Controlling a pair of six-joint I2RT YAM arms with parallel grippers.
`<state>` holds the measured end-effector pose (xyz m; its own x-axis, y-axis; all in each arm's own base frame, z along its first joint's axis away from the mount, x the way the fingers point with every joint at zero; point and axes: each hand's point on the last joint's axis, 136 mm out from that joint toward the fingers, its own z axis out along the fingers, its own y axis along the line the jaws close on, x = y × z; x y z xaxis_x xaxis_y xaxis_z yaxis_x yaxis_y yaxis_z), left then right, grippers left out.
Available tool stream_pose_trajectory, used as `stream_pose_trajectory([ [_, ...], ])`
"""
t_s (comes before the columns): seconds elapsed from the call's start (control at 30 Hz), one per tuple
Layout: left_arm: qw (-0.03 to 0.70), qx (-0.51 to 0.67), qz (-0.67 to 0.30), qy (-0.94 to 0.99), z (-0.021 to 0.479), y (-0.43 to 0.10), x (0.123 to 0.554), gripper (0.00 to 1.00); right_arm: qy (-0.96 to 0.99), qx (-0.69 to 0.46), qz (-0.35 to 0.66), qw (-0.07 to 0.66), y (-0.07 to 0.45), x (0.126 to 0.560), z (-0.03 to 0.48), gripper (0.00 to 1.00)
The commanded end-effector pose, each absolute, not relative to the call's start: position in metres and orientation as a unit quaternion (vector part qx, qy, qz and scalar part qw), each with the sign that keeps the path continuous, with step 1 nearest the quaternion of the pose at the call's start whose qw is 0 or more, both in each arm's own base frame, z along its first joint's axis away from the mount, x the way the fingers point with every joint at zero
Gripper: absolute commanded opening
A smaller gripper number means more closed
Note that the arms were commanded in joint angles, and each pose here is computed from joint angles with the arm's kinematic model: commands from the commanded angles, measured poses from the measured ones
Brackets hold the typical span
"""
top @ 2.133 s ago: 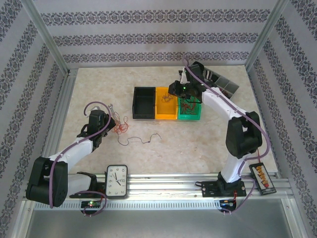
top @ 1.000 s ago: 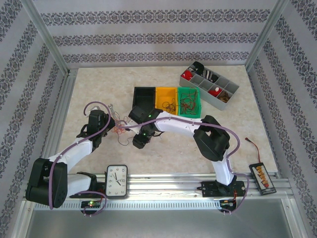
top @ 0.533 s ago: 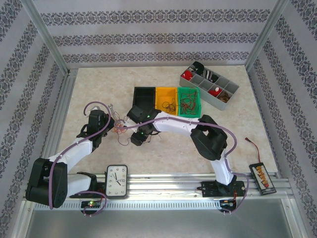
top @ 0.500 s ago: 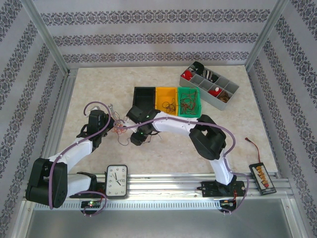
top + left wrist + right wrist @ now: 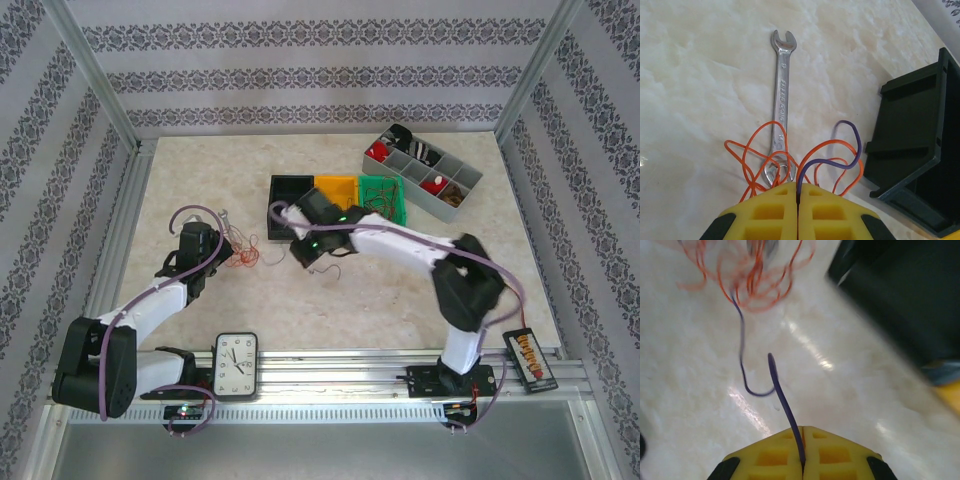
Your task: Untangle the cables
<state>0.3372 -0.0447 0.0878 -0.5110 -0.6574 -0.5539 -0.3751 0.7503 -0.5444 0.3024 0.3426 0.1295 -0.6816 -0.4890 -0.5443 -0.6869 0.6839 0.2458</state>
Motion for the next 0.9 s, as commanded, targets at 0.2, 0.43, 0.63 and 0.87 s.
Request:
stream_pose_trajectory([
  [0.2, 0.378, -0.309, -0.168, 0.856, 0.074, -0.045, 0.336, 0.0, 0.856, -0.041, 0.218, 0.467, 0.191, 0.377, 0.296, 0.0],
  [0.43, 0.368, -0.277, -0.21, 0.863, 0.07, -0.063, 0.34, 0.12, 0.816, 0.06, 0.246, 0.52, 0.116, 0.386, 0.342, 0.0],
  [0.63, 0.347, -0.224, -0.284, 0.865, 0.069, -0.096, 0.348, 0.48, 0.804, 0.006, 0.31, 0.507, 0.146, 0.379, 0.355, 0.0],
  [0.87, 0.346, -0.224, -0.295, 0.862, 0.067, -0.1, 0.352, 0.65, 0.788, -0.023, 0.338, 0.514, 0.168, 0.377, 0.378, 0.0],
])
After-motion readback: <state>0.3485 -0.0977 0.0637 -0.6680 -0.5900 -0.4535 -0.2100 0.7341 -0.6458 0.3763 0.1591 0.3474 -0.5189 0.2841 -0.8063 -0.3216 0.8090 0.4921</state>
